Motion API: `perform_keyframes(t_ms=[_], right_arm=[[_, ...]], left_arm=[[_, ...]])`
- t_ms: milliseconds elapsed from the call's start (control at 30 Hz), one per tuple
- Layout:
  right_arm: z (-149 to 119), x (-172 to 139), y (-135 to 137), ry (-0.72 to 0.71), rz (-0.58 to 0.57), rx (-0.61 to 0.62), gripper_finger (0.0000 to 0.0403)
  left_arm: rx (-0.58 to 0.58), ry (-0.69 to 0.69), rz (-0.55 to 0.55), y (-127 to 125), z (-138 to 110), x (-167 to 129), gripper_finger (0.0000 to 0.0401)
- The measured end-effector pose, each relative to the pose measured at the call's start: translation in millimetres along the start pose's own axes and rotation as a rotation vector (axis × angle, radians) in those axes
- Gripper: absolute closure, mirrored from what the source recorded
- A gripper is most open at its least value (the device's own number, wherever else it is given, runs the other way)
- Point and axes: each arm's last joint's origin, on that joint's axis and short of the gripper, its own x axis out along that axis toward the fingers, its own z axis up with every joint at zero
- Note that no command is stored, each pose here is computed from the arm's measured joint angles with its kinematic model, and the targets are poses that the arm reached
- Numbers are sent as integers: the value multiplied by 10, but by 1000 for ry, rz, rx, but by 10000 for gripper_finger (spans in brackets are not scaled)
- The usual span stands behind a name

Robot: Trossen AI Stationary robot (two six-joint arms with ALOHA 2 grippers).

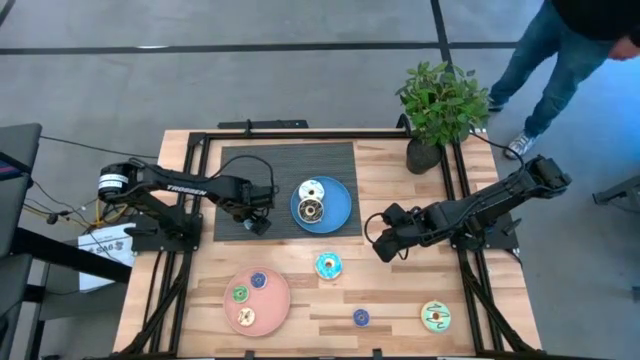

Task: Pick & Place donuts
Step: Put the small blue donut on the pink plate

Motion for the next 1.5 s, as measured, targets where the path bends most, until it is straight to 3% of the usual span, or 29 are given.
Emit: perform_keyframes(t_ms=[333, 767, 1500], right_arm=[[0, 0, 0, 0, 0, 0, 73], [0, 0, 0, 0, 0, 0, 74], [1, -1, 2, 1, 2, 0, 72]], left_arm=[[2, -8, -69, -39, 22, 12, 50], [20, 5, -32, -53, 32, 92, 53], [42, 15, -25, -166, 74, 117, 149]])
